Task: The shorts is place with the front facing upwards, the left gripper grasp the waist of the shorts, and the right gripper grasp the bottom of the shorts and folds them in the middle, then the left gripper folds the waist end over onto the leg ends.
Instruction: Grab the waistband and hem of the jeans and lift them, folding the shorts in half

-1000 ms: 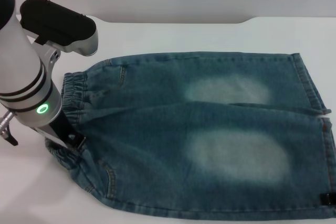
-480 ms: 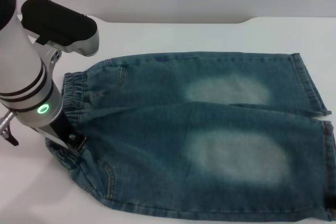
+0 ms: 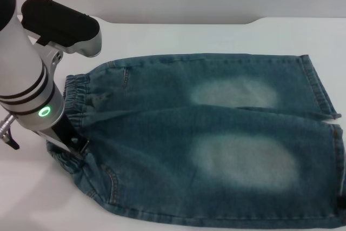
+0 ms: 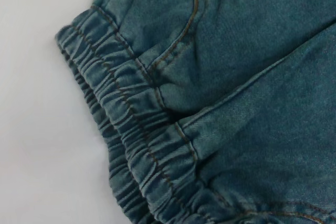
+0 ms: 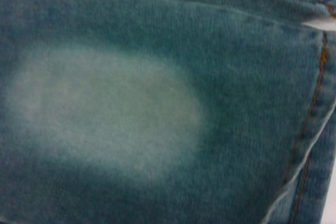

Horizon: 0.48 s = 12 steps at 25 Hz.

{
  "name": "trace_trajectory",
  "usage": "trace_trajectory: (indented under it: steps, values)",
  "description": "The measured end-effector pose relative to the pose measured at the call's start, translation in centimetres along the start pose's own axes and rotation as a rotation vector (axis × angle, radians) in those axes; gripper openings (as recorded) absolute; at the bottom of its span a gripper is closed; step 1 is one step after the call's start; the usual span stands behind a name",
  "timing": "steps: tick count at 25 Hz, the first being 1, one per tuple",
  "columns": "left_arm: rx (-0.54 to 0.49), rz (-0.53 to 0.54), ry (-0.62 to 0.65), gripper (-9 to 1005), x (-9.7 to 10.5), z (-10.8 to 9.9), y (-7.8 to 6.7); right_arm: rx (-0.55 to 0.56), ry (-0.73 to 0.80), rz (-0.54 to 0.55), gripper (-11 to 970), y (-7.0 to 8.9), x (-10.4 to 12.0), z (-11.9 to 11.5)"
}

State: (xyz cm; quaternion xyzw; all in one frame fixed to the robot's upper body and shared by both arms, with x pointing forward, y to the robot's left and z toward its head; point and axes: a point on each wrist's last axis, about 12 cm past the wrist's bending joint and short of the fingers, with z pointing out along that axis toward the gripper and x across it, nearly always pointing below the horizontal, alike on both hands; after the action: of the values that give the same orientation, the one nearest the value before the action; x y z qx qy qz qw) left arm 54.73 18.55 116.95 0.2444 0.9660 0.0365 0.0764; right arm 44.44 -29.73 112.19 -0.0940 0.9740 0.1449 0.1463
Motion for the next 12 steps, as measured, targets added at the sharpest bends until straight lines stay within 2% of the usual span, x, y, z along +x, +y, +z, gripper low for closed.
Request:
trace_trajectory:
  steps: [6,8,10,12]
  values:
    - [0.001,-0.013,-0.023,65,0.0,0.0,0.3,0.003,-0.077,-0.017,9,0.3,-1.0,-1.7]
    - [0.0,-0.015,-0.03,65,0.0,-0.1,0.4,0.025,-0.159,-0.028,9,0.2,-1.8,-3.6]
    - [0.0,-0.015,-0.03,64,0.0,-0.1,0.4,0.037,-0.188,-0.034,9,0.3,-2.1,-4.3]
    - [-0.004,-0.037,-0.094,64,-0.2,-0.6,0.9,0.062,-0.243,-0.051,9,0.4,-2.5,-5.4]
